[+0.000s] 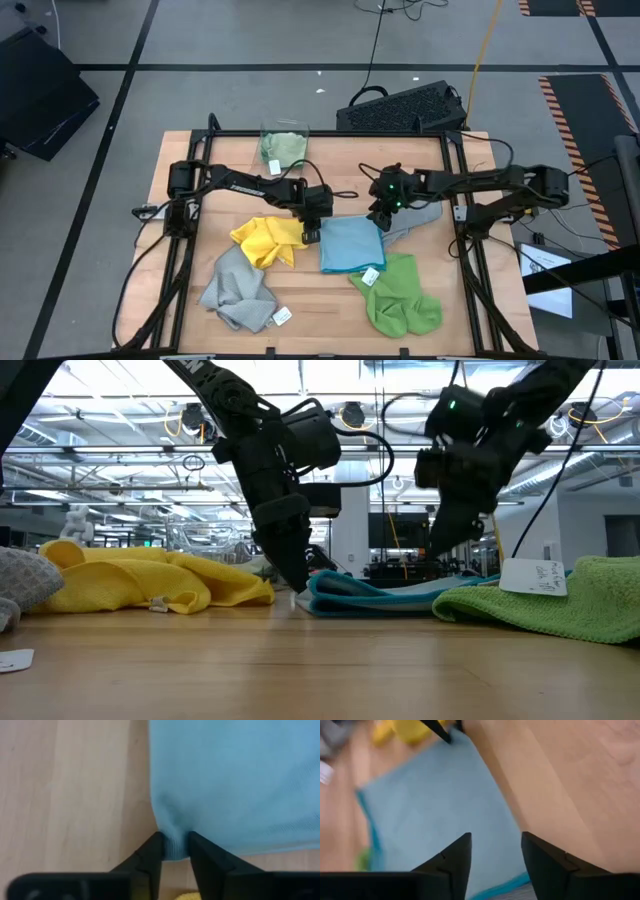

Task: Fold microfiber towels
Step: Fold the blue microfiber cloth

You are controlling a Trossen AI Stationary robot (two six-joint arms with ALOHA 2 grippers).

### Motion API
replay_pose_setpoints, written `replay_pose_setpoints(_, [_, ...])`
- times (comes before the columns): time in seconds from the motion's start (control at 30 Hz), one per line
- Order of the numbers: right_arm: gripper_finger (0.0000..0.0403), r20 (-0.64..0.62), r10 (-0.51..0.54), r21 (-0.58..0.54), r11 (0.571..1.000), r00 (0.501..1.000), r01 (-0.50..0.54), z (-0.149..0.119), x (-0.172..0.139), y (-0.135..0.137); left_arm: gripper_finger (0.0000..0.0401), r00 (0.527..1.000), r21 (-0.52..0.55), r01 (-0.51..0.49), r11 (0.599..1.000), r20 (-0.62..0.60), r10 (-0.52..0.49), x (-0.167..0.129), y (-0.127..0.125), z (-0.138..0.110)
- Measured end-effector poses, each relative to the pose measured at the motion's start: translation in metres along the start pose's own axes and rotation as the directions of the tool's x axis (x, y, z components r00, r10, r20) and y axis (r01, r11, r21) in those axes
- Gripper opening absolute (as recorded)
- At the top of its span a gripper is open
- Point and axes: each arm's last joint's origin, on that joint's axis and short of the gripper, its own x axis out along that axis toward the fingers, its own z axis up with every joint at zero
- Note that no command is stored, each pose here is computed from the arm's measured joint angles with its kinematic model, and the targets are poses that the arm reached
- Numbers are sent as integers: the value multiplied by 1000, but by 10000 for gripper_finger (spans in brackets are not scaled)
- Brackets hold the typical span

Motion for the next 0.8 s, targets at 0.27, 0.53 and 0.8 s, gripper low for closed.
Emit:
replay_pose_setpoints(0.27, [207, -109, 1, -123, 992, 994, -14, -6, 22, -25, 13, 1000, 18, -17, 1000, 8, 16, 1, -2, 1])
replay_pose_setpoints(0.53, [194, -111, -6, -160, 987, 994, -12, -7, 28, -32, 9, 999, 40, -35, 999, 7, 35, 1, -1, 1])
replay_pose_setpoints(0.8, [127, -118, 22, -153, 987, 993, -40, -27, 35, -38, 15, 998, 48, -66, 997, 24, 65, 2, 0, 2])
